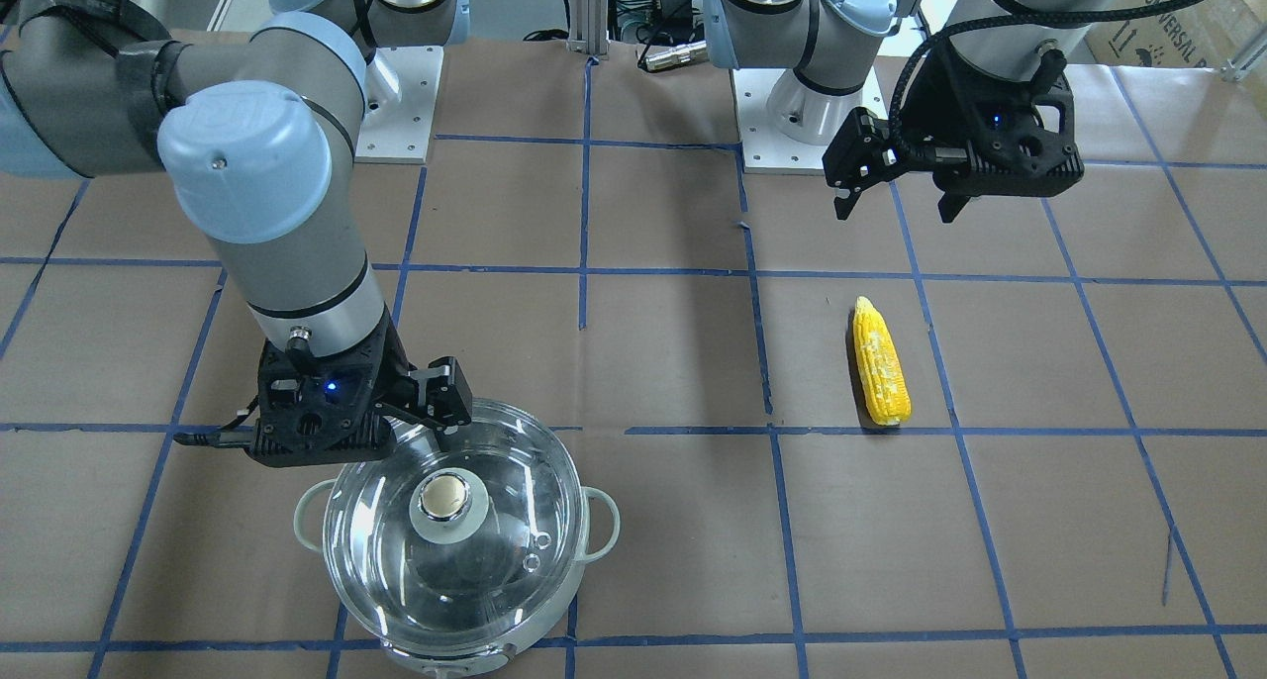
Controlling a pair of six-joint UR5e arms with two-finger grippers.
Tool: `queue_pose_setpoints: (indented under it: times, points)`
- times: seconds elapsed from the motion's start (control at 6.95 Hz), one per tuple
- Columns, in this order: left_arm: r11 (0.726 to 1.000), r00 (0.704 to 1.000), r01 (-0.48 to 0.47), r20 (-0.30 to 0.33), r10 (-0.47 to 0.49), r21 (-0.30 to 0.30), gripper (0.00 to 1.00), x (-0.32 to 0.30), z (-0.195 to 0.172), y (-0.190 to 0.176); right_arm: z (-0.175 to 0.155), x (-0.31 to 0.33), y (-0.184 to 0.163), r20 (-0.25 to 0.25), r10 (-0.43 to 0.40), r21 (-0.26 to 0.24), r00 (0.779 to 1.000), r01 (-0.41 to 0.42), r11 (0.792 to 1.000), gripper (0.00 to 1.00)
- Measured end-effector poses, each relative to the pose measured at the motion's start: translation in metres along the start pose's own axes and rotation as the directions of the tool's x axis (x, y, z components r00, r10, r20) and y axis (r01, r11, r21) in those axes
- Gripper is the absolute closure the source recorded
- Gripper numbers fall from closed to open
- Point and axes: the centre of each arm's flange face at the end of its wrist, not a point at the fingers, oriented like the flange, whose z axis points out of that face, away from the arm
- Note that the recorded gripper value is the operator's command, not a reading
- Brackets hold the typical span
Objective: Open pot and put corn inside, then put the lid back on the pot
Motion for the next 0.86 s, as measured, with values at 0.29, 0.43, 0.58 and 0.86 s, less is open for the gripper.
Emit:
queue_pose_setpoints:
  times: [0.29, 0.43, 0.58, 0.86]
  points:
    - [1.000, 1.000, 0.009, -0.002, -0.009, -0.004, 0.00, -0.004, 0.004, -0.004, 0.011, -0.007, -0.011, -0.001, -0.001, 0.016, 1.000, 0.001, 1.000, 0.06]
    - [1.000, 1.000, 0.016, -0.003, -0.016, -0.007, 0.00, -0.004, 0.006, -0.006, 0.013, -0.009, -0.015, -0.001, 0.011, 0.020, 1.000, -0.011, 1.000, 0.06]
    - [1.000, 1.000, 0.019, -0.003, -0.019, -0.009, 0.00, -0.005, 0.006, -0.006, 0.017, -0.012, -0.020, 0.000, 0.027, 0.021, 1.000, -0.027, 0.999, 0.06]
    - [1.000, 1.000, 0.015, -0.002, -0.015, -0.009, 0.00, -0.005, 0.007, -0.007, 0.028, -0.020, -0.030, -0.001, 0.033, 0.021, 0.999, -0.033, 0.999, 0.08]
